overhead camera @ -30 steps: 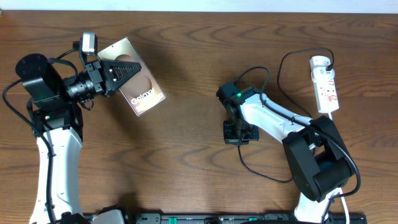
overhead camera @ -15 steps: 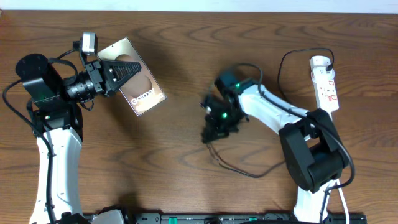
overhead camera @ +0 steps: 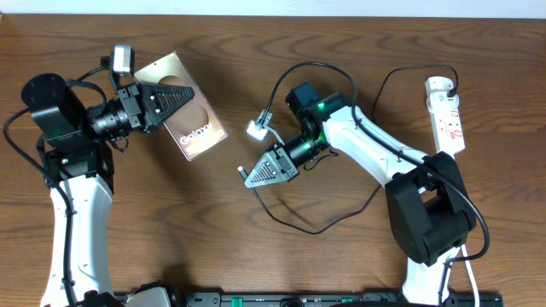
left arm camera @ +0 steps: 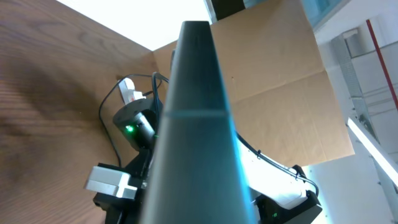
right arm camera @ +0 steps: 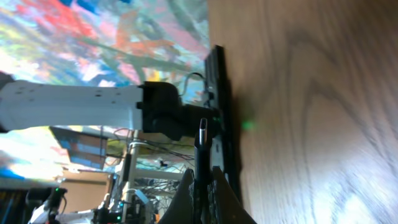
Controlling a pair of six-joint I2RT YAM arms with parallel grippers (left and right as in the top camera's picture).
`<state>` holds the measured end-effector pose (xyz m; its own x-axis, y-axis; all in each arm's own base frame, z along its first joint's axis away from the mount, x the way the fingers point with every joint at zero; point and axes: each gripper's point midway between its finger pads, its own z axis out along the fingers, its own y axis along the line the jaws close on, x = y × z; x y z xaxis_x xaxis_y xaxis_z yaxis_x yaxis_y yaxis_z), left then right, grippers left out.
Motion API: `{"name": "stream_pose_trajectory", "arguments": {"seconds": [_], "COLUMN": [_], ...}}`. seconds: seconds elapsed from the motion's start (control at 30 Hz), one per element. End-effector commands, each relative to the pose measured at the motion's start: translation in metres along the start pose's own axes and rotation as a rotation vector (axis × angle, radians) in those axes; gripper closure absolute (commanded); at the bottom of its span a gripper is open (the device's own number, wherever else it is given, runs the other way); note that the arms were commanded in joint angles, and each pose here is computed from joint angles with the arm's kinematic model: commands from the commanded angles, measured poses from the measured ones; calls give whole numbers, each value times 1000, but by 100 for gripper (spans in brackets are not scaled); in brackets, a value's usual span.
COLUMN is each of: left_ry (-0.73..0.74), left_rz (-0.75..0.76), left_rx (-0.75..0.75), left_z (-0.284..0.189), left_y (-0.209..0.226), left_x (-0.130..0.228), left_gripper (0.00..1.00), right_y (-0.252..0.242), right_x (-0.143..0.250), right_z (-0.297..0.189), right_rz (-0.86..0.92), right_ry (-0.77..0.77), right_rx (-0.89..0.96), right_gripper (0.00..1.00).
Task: Plug charger to phone and switch on socket
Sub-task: 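Lift the plug with the right gripper toward the phone's bottom edge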
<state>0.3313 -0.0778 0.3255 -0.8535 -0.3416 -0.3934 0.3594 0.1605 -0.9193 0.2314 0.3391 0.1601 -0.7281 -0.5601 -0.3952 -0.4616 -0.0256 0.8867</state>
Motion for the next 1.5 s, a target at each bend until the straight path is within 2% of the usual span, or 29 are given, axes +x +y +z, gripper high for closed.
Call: {"name": "stream_pose_trajectory", "arguments": {"seconds": [0.0,0.27,0.93,1.47], "left_ry": [30,29,30,-2], "left_rz": [50,96,158,162], "left_rx": [21,22,23,0], "left_z": [0,0,0,0], "left_y": [-7,-7,-7,-1], "left_x": [4,4,4,-2], "left_gripper": [93,93,92,93], "right_y": [27,45,77,79], "right_x": [-10,-19,-57,-60], "right_z": [3,3,8,12], "right_rz": [-75,-102,-164,-156], "right_ry": [-43,-81,-58,-46], "right_rx": [-121,-222,-236,-242], "right_gripper": [99,99,99,99]}}
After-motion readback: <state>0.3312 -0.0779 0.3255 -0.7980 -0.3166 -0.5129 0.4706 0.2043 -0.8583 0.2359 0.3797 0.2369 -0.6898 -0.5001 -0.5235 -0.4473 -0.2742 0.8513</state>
